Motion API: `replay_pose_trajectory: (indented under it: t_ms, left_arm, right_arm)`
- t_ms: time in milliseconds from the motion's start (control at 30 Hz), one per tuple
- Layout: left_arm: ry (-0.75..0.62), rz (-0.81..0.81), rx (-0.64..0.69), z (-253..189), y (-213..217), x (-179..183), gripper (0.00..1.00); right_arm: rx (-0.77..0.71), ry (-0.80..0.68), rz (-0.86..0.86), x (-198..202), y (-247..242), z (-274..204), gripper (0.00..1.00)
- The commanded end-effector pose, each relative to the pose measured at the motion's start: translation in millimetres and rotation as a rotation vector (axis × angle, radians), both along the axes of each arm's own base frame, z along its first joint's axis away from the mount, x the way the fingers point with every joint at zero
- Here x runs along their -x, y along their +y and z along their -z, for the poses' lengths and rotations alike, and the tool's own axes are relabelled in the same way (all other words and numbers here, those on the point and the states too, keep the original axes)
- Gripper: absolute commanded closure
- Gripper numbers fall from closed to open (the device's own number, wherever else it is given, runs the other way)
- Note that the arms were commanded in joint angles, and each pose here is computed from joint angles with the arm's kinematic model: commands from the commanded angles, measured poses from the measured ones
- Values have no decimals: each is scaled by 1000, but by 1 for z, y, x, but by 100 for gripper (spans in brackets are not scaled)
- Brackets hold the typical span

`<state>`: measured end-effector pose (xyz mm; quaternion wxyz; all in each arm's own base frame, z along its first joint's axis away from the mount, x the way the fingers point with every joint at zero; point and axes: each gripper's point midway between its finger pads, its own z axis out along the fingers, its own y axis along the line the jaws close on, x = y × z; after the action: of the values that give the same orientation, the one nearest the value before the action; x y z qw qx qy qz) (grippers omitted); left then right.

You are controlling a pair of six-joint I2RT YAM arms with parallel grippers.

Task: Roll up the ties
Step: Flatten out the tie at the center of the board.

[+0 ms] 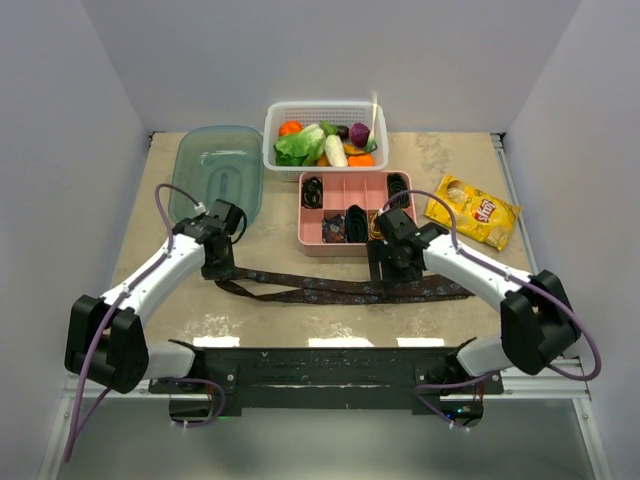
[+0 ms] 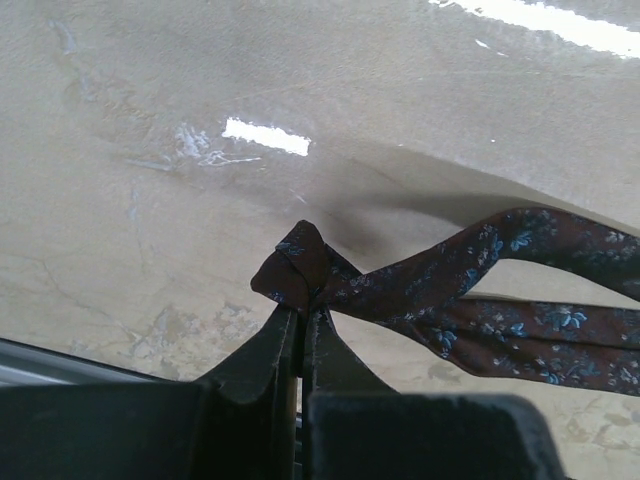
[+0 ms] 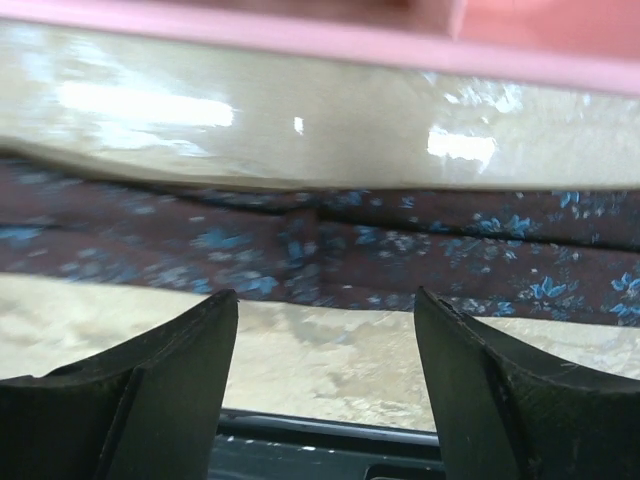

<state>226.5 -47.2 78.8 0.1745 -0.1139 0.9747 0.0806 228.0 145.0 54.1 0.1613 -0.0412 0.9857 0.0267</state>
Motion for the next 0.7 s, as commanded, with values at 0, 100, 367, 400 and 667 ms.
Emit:
replay_pose_trajectory:
  t_ms: [0, 100, 367, 400, 667]
  left_arm:
    - [-54, 40, 48, -7, -7, -7, 100]
    - [-43, 37, 50, -6, -6, -3, 100]
    - [-1, 24, 72, -4, -5, 19, 80]
    - [3, 23, 74, -3, -5, 21, 78]
    - [-29, 41, 130, -14, -13, 23, 26]
  right_arm:
    - [-123, -107, -136, -14, 38, -46, 25]
    - [-100, -106, -209, -11, 64, -43, 26]
    - [-132, -85, -414, 10, 153, -26, 41]
    - [-131, -80, -426, 10, 160, -20, 46]
    - [-113, -61, -480, 18, 183, 4, 72]
